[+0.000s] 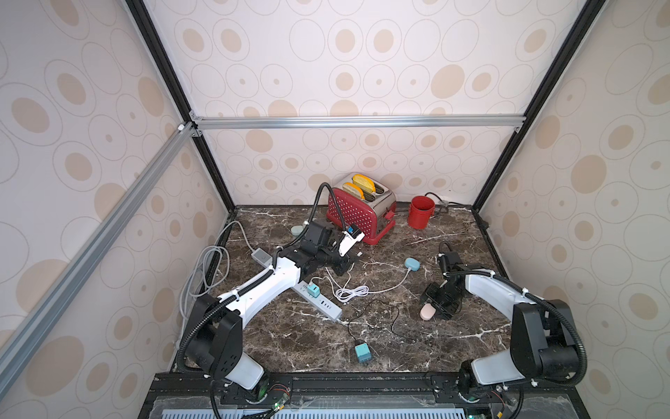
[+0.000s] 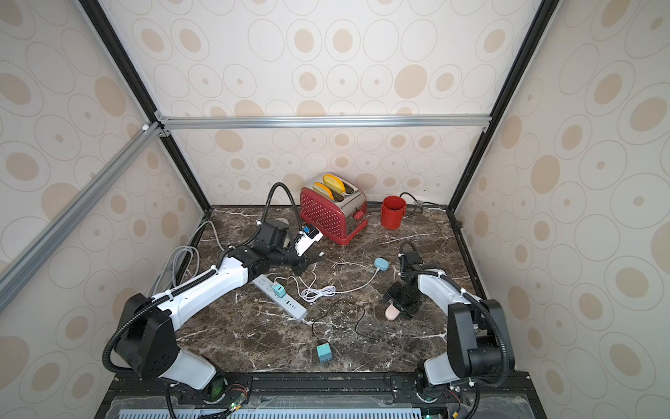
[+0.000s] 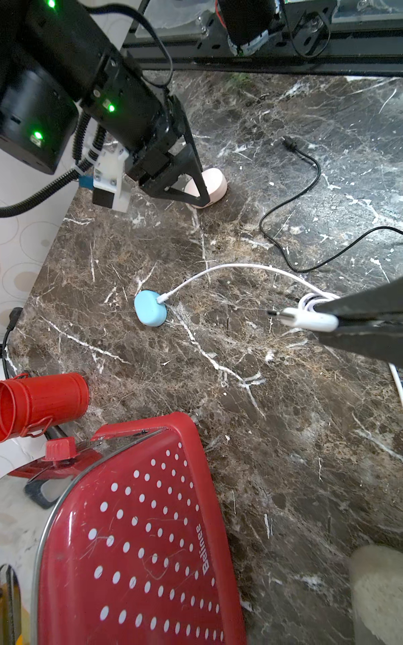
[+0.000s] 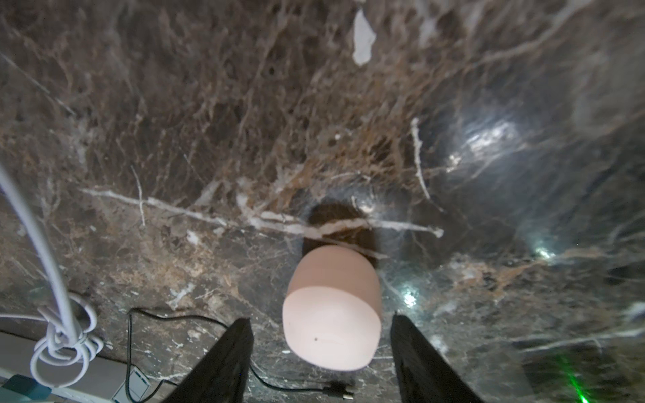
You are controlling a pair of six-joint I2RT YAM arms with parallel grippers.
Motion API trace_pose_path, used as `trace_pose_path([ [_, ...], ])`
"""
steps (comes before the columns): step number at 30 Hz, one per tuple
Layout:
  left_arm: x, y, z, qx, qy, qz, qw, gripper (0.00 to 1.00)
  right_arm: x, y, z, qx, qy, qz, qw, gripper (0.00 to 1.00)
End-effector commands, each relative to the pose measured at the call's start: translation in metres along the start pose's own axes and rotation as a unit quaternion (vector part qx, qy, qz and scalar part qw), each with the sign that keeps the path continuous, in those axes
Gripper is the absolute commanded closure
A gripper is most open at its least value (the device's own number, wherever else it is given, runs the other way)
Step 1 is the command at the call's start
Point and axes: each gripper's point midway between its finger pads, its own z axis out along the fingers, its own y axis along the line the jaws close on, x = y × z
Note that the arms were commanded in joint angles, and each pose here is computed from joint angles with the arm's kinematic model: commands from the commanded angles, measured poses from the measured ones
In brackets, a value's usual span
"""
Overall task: Charge the bluetooth headset
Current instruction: Pick up the bluetooth headset from the center of the board.
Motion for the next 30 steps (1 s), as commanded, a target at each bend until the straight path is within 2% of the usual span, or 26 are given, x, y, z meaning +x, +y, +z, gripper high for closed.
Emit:
trace_pose_path([
  [1,-0.001,-0.003,-0.004,0.000,0.002,0.019,1.000,1.00,0.000,-0.007,0.006,0.013,0.004,0.022,1.000,0.38],
  [13,0.002,-0.001,0.000,-0.001,0.008,0.021,1.000,1.00,-0.003,-0.005,0.006,0.007,0.002,0.013,1.000,0.60],
  [15,0.003,-0.001,0.001,0.001,0.008,0.019,1.000,1.00,-0.004,0.005,0.000,-0.013,0.000,-0.010,1.000,0.67],
  [18,0.004,-0.001,0.003,0.001,0.010,0.020,1.000,1.00,-0.010,0.028,-0.017,-0.059,-0.019,-0.065,0.996,0.72],
  [22,0.008,0.000,0.006,0.002,0.017,0.024,1.000,1.00,-0.008,0.072,-0.056,-0.157,-0.044,-0.187,0.969,0.71],
  [25,0.004,-0.006,0.009,0.024,0.010,0.019,0.999,1.00,0.001,0.103,-0.092,-0.230,-0.068,-0.286,0.928,0.72],
  [30,-0.005,-0.018,0.011,0.053,-0.007,0.018,0.998,1.00,0.006,0.135,-0.138,-0.306,-0.130,-0.372,0.867,0.71],
])
